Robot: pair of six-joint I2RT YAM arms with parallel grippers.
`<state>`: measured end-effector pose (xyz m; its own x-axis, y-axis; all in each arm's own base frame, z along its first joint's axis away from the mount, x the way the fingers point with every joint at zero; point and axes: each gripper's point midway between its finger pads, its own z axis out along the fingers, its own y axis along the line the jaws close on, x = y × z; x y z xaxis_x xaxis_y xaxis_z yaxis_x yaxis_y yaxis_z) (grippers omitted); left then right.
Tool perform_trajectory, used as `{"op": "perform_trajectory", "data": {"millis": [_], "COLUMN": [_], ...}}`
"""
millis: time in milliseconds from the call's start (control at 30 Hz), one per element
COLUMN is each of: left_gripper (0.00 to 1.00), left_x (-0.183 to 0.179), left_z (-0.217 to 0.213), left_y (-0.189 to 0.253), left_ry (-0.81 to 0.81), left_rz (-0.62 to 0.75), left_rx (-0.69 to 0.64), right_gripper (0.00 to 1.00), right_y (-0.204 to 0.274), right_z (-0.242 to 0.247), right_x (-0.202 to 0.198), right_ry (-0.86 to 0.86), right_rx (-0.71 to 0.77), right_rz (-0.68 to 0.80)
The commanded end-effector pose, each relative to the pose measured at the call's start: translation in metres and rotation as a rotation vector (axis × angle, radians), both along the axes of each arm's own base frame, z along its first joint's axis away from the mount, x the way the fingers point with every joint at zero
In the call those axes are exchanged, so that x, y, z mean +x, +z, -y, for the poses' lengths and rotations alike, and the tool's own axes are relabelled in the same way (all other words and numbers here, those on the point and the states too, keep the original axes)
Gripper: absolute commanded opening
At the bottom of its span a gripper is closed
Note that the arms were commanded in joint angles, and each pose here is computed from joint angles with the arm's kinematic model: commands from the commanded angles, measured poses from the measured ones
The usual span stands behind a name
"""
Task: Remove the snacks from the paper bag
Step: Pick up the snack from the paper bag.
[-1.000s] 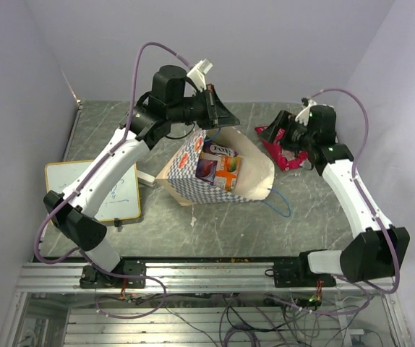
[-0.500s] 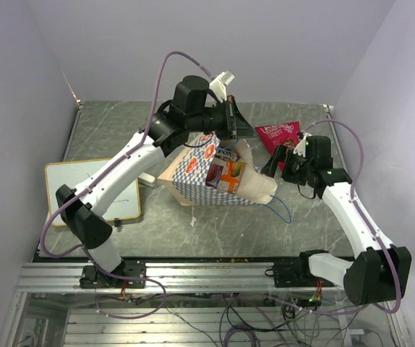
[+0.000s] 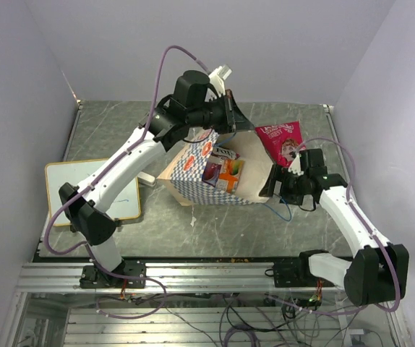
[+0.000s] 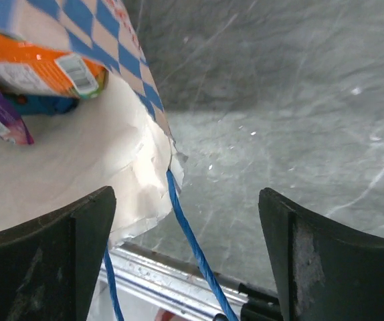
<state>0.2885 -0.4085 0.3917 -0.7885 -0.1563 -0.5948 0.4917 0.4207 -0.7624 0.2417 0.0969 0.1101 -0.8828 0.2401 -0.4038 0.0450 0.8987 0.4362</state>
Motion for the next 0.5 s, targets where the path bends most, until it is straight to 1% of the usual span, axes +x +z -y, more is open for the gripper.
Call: {"op": "perform_trajectory", "data": {"millis": [0,100,167,267,333,467], "left_gripper": [0.07,0.07,0.07,0.07,0.07,0.07], "left_x": [0.024,0.045,0.052,0.046,0.038,0.014], "left_z": [-0.014,-0.028,-0.028,-0.016,-0.01,-0.006], "left_y": [0.035,0.05,0.059,0.062,0.059,0.045], "left_ry": [0.032,0.037,0.009,-0.063,-0.096,-0.123], "left_rz": [0.099,0.13,0.148,0.149,0.135,0.116], "left_rx": [-0.04,-0.044,-0.07,-0.114,-0.129,-0.105], "right_gripper": [0.82,0.66,0.6,0.59,0.6,0.64], "right_y": [-0.006,0.002,0.012,0.024,0.026,0.019], "right_z": [-0.038,-0.071,-0.099,-0.14,-0.163,-0.2], "right_x": [-0.023,-0.032,-0.039,-0.053,-0.063,-0.082], "right_ry": [0.121,0.254,0.346,0.475,0.549,0.665], "right_rx": [0.103,0.142,0.162,0.18,0.158,0.11], "right_rz": [-0.073,-0.044,-0.013,0.034,0.052,0.049]}}
